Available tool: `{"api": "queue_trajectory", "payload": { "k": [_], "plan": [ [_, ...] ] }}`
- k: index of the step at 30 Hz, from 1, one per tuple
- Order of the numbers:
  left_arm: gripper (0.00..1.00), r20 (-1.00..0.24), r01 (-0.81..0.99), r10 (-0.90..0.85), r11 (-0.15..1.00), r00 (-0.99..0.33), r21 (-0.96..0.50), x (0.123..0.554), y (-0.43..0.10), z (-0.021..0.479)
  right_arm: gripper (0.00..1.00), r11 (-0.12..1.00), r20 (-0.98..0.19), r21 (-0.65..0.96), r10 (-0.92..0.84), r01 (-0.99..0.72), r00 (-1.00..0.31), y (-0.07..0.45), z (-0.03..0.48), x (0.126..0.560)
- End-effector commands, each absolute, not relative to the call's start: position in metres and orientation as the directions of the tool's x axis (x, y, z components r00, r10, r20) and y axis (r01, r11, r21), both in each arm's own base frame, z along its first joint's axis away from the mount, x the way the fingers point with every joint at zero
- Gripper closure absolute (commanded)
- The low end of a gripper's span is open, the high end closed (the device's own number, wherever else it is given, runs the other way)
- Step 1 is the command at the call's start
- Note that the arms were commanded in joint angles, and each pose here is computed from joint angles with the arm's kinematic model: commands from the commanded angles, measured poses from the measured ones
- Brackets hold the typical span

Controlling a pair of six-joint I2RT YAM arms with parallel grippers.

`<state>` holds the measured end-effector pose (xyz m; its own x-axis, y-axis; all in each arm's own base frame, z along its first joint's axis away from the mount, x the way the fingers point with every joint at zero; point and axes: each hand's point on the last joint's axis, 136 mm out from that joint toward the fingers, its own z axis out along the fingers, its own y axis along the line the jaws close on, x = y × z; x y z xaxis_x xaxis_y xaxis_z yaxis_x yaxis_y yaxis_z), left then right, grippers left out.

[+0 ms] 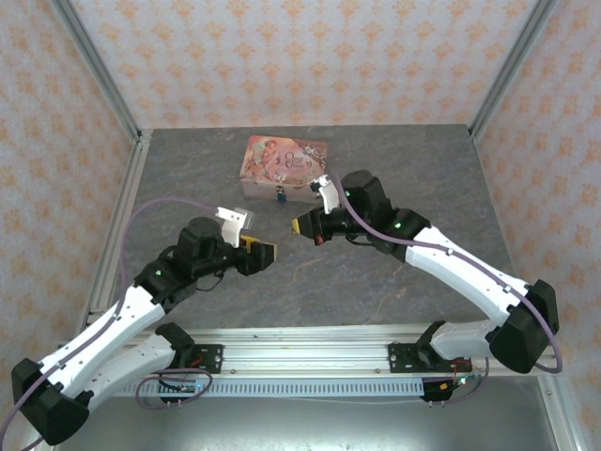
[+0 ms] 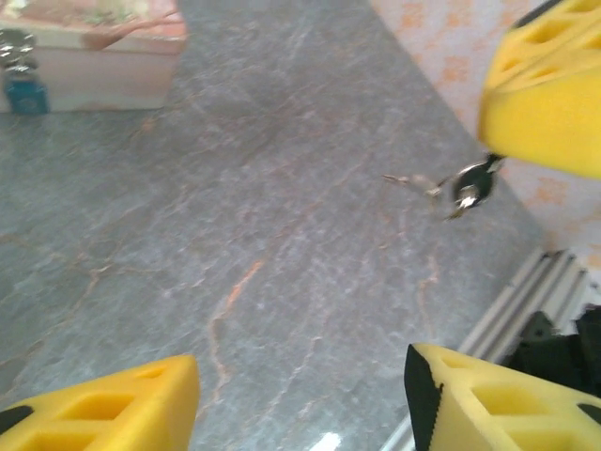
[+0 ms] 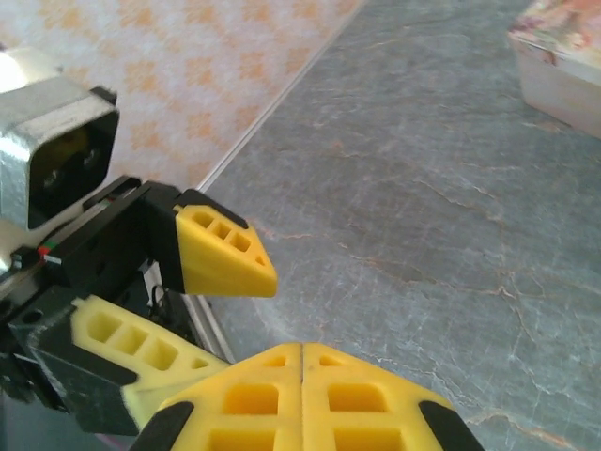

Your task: Unlock a padlock with a key

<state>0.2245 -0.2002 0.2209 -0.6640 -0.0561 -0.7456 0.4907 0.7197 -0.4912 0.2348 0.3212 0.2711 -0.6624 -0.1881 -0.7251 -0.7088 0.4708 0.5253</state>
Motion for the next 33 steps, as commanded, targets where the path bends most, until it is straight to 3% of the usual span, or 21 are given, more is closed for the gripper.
{"api": "queue_trajectory", "payload": {
  "k": [1, 13, 20, 33],
  "plan": [
    [0.39, -0.789, 0.613, -0.086, 0.580, -0.609, -0.536, 0.217, -0.217, 0.256, 1.00, 0.330, -0.755, 0.521, -0.252, -0.787, -0.605, 0.324, 0.279, 0.220],
    [0.46, -0.741, 0.677, -0.243, 0.303, -0.626, -0.671, 0.229, -0.244, 0.297, 1.00, 0.170, -0.755, 0.639, -0.046, -0.750, -0.654, 0.322, 0.323, 0.225],
    [0.47, -0.740, 0.682, -0.260, 0.287, -0.620, -0.672, 0.234, -0.247, 0.300, 1.00, 0.143, -0.732, 0.674, -0.007, -0.725, -0.682, 0.322, 0.325, 0.224],
    [0.76, -0.739, 0.680, -0.263, 0.290, -0.620, -0.674, 0.234, -0.246, 0.298, 1.00, 0.142, -0.732, 0.676, 0.018, -0.723, -0.681, 0.320, 0.328, 0.225]
  ]
}}
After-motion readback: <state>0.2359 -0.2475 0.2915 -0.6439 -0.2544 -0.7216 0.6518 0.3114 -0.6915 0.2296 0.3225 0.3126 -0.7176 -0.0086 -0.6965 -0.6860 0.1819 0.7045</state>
